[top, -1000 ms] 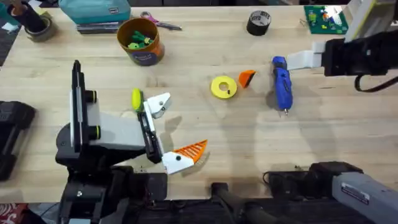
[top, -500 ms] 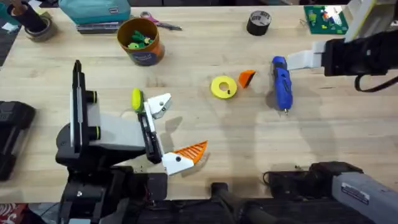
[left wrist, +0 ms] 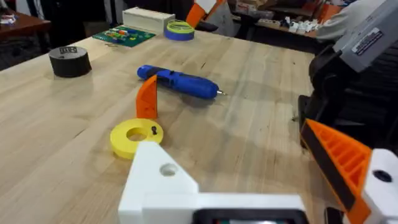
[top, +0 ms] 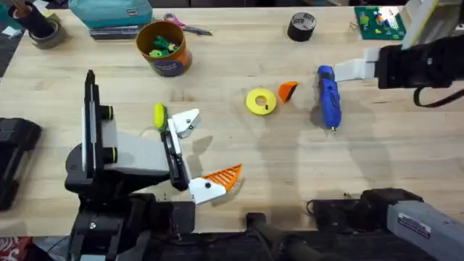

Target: Pick up the gripper from the table and insert it into the empty holder that is missing its gripper. Then pick up a screw, insert it into the mounting hole, and use the screwdriver to tighten it. Finally, clean up the table by picking up the vegetable and placing it into the bucket.

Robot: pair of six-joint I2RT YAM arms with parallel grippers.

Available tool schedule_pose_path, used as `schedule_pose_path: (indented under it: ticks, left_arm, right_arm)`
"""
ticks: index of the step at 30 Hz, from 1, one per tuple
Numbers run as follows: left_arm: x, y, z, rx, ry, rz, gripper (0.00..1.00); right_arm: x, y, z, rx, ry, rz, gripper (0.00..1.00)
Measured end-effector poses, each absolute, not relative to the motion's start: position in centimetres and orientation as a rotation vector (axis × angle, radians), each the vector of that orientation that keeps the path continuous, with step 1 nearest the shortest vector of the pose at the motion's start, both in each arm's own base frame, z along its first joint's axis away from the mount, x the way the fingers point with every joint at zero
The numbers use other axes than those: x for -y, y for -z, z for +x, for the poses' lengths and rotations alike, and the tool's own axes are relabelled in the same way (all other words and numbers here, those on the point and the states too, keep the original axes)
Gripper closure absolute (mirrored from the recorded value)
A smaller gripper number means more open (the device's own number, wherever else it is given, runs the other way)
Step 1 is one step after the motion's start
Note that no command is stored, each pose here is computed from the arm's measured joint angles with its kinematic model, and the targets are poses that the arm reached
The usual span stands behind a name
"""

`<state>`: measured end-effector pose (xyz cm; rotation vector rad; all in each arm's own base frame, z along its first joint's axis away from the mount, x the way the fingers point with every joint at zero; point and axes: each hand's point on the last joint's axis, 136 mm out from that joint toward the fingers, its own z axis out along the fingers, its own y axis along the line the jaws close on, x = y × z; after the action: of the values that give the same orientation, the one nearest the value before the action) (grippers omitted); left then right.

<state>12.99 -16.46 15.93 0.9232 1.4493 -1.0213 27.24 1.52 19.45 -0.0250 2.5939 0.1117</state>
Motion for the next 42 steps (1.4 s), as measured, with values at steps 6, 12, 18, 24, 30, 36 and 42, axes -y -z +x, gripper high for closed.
schedule_pose_path:
  ticks: [6,12,18,24,30,36,42]
  left_arm:
    - [16.5,-15.9,13.0,-1.449,1.022,0.923,0.015]
    - [16.5,-15.9,12.9,-1.448,1.024,0.925,0.015]
    - [16.5,-15.9,12.9,-1.448,1.024,0.925,0.015]
    - [16.5,-15.9,12.9,-1.448,1.023,0.925,0.015]
    - [16.5,-15.9,12.9,-1.448,1.023,0.925,0.015]
    - [16.5,-15.9,12.9,-1.448,1.023,0.925,0.015]
    - [16.5,-15.9,12.9,-1.448,1.023,0.926,0.015]
  right_arm:
    - [-1.8,-19.2,26.8,-2.614,-0.139,-0.010,0.006]
    - [-2.5,-19.3,26.6,-2.619,-0.162,-0.035,0.006]
    - [-5.3,-20.8,26.5,-2.605,-0.202,-0.175,0.006]
    - [-7.6,-22.1,26.4,-2.645,-0.181,-0.336,0.006]
    - [-10.0,-22.2,27.2,-2.701,-0.174,-0.502,0.006]
    - [-11.1,-21.1,28.6,-2.746,-0.121,-0.587,0.005]
    - [-11.4,-18.8,29.5,-2.807,-0.060,-0.627,0.005]
